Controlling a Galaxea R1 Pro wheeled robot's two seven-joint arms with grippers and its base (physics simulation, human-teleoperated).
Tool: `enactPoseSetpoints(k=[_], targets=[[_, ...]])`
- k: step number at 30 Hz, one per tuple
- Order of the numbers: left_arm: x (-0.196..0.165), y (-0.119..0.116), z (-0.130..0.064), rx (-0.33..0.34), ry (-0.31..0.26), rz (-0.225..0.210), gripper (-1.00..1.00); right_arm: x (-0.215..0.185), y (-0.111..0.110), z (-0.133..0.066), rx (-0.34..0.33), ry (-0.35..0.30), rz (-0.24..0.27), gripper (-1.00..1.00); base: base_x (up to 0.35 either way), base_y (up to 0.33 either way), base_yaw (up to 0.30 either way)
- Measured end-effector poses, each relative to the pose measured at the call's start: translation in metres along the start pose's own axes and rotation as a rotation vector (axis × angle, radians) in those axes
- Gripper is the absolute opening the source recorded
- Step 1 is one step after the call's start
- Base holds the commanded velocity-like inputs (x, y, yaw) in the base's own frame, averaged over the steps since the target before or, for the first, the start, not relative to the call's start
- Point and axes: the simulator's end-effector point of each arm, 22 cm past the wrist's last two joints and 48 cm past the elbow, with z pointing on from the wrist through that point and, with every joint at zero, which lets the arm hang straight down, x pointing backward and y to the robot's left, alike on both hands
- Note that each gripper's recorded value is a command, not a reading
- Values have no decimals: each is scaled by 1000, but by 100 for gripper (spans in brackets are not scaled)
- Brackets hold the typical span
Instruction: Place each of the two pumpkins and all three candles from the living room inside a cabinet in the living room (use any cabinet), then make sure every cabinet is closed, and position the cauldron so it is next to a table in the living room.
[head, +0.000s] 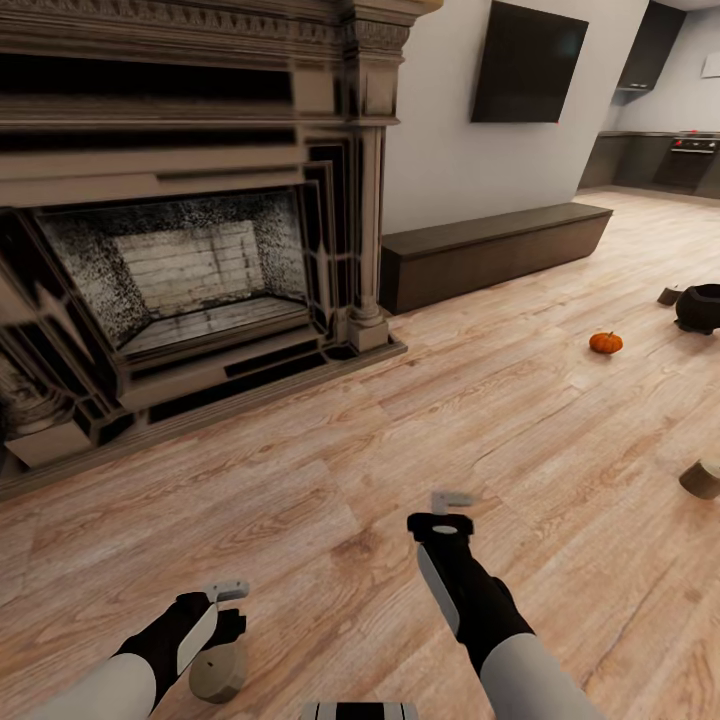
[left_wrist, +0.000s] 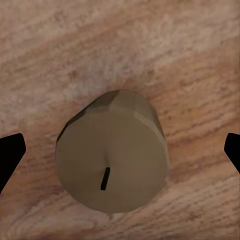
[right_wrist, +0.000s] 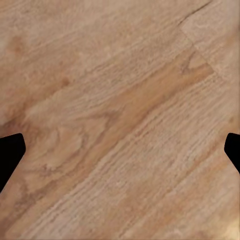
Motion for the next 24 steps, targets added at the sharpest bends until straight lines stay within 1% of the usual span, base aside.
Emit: enactPoseSetpoints(k=[2, 5, 8, 11, 21, 24], targets=[[-1, 0, 0, -1, -3, -1, 100, -1, 1, -1, -6, 3, 8, 100, 0, 0, 0], [-2, 1, 0, -1, -9, -3, 100, -2, 5, -2, -14, 4, 2, 100, 0, 0, 0], [-3, 3, 0, -4, -13, -5, 100, -1, 12, -4, -24, 1, -21, 100, 0, 0, 0], [-1, 5, 5, -8, -10, -6, 100, 8, 18, -2, -26, 10, -47, 100, 0, 0, 0], [-7, 13, 6, -19, -36, -8, 100, 24, 20, 2, -21, 37, -72, 100, 0, 0, 0], [-5, 14, 11, -21, -37, -8, 100, 32, 21, 7, -21, 52, -75, 100, 0, 0, 0]])
